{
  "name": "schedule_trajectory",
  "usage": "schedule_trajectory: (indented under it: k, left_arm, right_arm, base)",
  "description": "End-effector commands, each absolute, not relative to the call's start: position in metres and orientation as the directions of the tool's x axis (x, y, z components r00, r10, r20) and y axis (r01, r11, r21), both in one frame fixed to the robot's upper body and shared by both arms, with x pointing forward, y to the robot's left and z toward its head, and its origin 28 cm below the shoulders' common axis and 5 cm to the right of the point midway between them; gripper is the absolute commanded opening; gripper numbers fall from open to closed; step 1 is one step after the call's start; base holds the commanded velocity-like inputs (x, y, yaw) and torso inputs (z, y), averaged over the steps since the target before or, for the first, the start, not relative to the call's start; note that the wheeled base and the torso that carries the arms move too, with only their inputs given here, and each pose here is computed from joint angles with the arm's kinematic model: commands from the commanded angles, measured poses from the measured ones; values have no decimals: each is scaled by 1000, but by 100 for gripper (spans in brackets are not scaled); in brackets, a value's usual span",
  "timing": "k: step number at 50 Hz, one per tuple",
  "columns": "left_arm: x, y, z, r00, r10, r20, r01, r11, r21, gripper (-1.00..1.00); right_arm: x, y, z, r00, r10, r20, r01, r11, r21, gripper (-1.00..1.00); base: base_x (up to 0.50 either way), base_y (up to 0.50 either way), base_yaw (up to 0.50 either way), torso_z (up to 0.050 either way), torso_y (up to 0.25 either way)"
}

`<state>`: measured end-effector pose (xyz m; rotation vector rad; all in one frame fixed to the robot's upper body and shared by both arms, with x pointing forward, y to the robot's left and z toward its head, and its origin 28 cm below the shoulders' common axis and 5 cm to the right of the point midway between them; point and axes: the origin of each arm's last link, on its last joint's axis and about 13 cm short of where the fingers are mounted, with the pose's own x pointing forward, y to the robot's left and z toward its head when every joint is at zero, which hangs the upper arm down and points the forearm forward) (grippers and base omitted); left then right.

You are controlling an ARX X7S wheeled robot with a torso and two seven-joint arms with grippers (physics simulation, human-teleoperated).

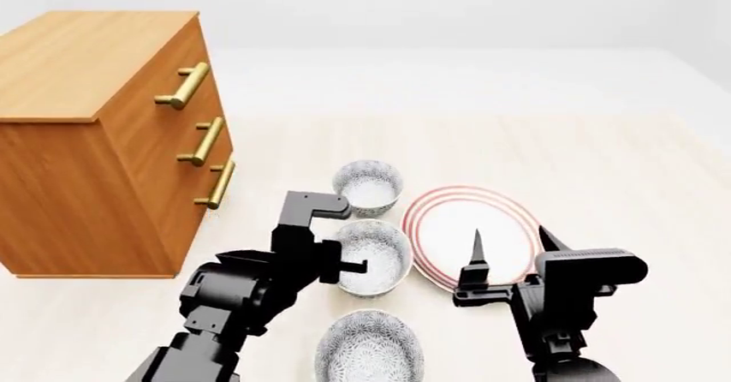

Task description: Stack the bowl in the middle on the bowl at the back.

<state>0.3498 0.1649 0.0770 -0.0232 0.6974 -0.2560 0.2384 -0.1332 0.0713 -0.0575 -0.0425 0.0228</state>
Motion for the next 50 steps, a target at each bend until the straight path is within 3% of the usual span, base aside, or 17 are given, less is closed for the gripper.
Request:
schedule_trajectory:
  k: [1, 41, 44, 50]
  left_arm:
    - [351, 170, 83, 738, -241, -630, 193, 971, -144, -100]
    - [334, 186, 150, 734, -534, -420, 307, 812, -495, -100]
    - [332, 187, 155, 724, -558, -405, 320, 792, -520, -100]
    - [327, 190, 166, 716, -585, -381, 335, 767, -548, -100]
  right_arm:
    - [241, -130, 74, 999, 36, 36, -34, 998, -62, 100]
    - [245, -125, 87, 999, 25, 27, -23, 998, -57, 100]
    - [213, -126, 70, 999, 27, 22, -26, 998, -59, 100]
    - [224, -120, 68, 1000, 31, 7, -30, 997, -67, 100]
  base:
    - [0, 0, 0, 0, 0]
    - [0, 0, 0, 0, 0]
    - [0, 0, 0, 0, 0]
    - [0, 0, 0, 0, 0]
